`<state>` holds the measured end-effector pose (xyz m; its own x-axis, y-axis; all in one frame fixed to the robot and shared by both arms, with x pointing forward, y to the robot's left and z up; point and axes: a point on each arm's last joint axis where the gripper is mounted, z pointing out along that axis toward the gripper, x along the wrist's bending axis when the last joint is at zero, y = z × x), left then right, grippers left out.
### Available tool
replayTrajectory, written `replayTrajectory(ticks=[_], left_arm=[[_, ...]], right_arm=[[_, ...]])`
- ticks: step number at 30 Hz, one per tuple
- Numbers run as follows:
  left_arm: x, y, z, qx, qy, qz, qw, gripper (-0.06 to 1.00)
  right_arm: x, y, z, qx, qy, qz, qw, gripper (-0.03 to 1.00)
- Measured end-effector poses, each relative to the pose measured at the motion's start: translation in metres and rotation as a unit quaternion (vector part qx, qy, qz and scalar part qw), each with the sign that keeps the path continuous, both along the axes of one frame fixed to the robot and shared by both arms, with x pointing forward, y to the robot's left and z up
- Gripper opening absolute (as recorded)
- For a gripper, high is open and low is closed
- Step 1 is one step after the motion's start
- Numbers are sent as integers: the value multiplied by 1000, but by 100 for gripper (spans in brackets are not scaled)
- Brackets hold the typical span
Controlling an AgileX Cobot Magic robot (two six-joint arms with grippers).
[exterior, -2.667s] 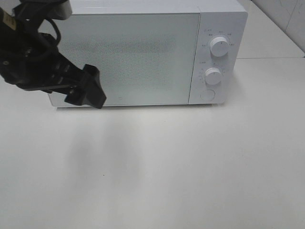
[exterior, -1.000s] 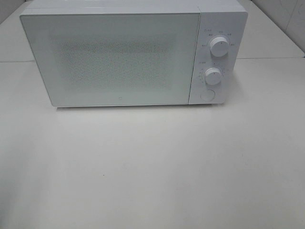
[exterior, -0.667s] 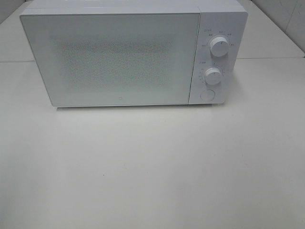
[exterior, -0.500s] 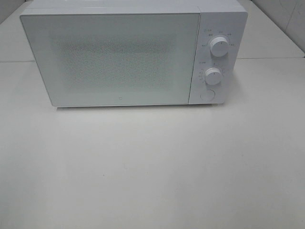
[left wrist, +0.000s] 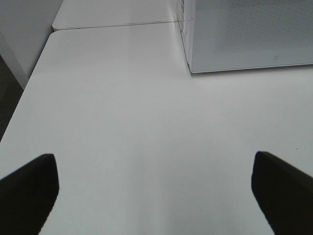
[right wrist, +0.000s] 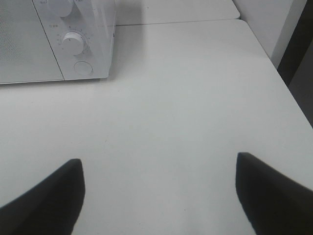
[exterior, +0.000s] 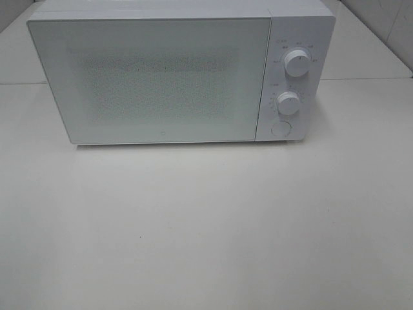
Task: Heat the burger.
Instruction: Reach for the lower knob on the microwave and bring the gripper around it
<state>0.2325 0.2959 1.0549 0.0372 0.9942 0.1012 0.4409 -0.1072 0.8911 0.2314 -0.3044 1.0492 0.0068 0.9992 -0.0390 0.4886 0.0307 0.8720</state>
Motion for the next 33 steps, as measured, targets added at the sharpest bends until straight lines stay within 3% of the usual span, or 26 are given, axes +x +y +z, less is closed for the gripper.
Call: replayTrajectory(ticks=[33], left_arm=[[0,1,0,-11,0,11,1000,100]], right_arm=[[0,0,0,0,0,0,1000,75]])
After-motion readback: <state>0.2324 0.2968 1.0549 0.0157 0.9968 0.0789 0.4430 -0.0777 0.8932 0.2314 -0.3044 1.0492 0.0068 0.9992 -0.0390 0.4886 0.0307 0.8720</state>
